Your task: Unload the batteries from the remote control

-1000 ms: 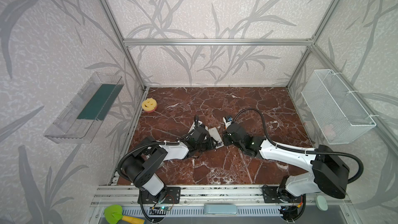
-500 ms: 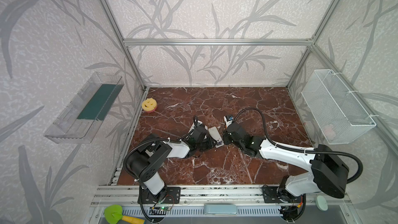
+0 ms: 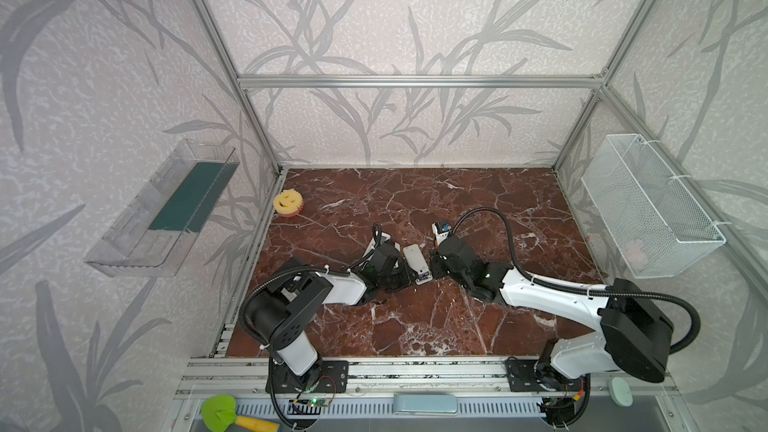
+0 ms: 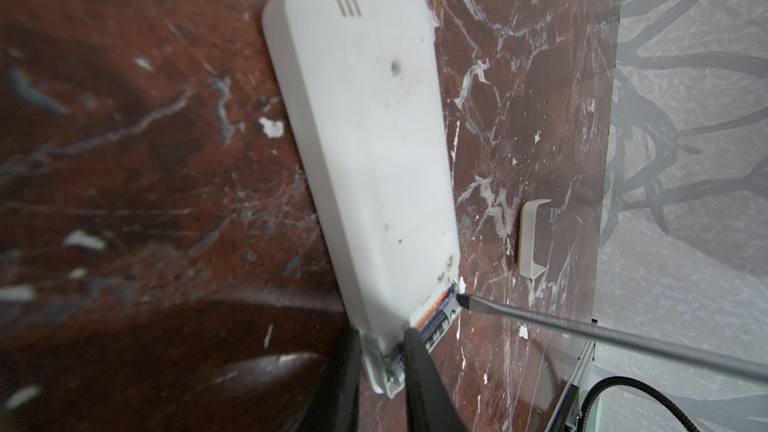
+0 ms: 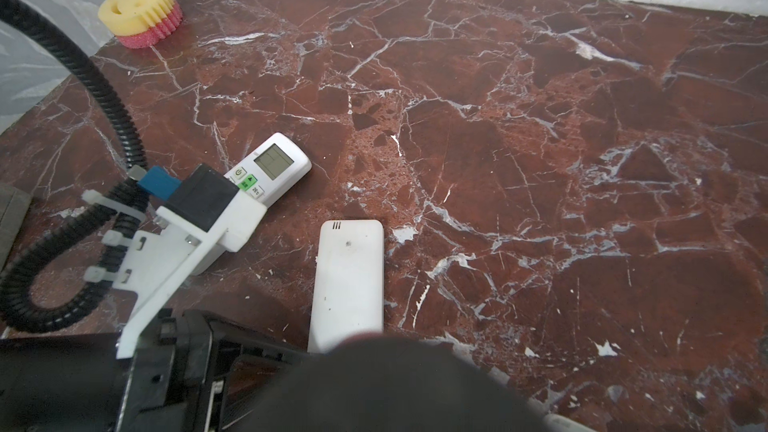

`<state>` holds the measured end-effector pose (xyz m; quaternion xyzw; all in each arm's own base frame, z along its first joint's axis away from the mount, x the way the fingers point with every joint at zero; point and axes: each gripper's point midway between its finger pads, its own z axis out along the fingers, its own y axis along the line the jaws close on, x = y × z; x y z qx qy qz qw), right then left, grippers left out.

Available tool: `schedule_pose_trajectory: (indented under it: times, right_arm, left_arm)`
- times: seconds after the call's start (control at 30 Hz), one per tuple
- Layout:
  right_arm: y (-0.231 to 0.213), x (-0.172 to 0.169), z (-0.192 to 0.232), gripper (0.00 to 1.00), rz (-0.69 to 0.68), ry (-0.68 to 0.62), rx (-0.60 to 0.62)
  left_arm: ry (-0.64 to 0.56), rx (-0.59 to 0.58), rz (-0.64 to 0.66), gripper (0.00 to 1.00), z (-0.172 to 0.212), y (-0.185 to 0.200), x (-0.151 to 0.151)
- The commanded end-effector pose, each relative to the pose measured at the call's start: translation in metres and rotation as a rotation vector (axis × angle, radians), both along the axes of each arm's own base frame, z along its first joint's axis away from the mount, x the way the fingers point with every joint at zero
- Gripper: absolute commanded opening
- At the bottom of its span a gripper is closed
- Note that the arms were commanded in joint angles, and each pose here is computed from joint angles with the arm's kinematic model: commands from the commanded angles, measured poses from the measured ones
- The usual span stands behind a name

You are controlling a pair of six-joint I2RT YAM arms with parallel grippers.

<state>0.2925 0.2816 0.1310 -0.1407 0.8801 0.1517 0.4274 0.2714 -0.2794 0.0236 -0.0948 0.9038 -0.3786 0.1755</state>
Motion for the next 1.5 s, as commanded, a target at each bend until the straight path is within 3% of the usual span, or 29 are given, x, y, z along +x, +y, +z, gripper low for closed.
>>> schedule_pose_trajectory:
  times: [0.0,0.27,0.67,0.93,1.47]
  right_arm:
    - [0.006,-0.002,-0.002,0.0,-0.002,0.028,0.077]
    - [0.002,-0.005,-0.017,0.0,0.001,0.12,0.085]
    - [-0.019,0.02,-0.015,0.0,-0.191,0.262,0.485]
    - [-0.019,0.027,-0.007,0.0,-0.228,0.302,0.642]
    - [-0.029,0.023,0.013,0.0,-0.214,0.263,0.609]
  left_arm:
    - [0.059,0.021,0.002,0.21,-0.018,0.003,-0.011]
    - [0.085,0.035,0.014,0.2,-0.026,0.005,-0.016]
    - [0.104,0.043,0.037,0.17,-0.032,0.009,-0.02]
    - [0.113,0.029,0.036,0.17,-0.036,0.005,-0.021]
    - [0.103,0.02,0.044,0.17,-0.034,0.004,-0.017]
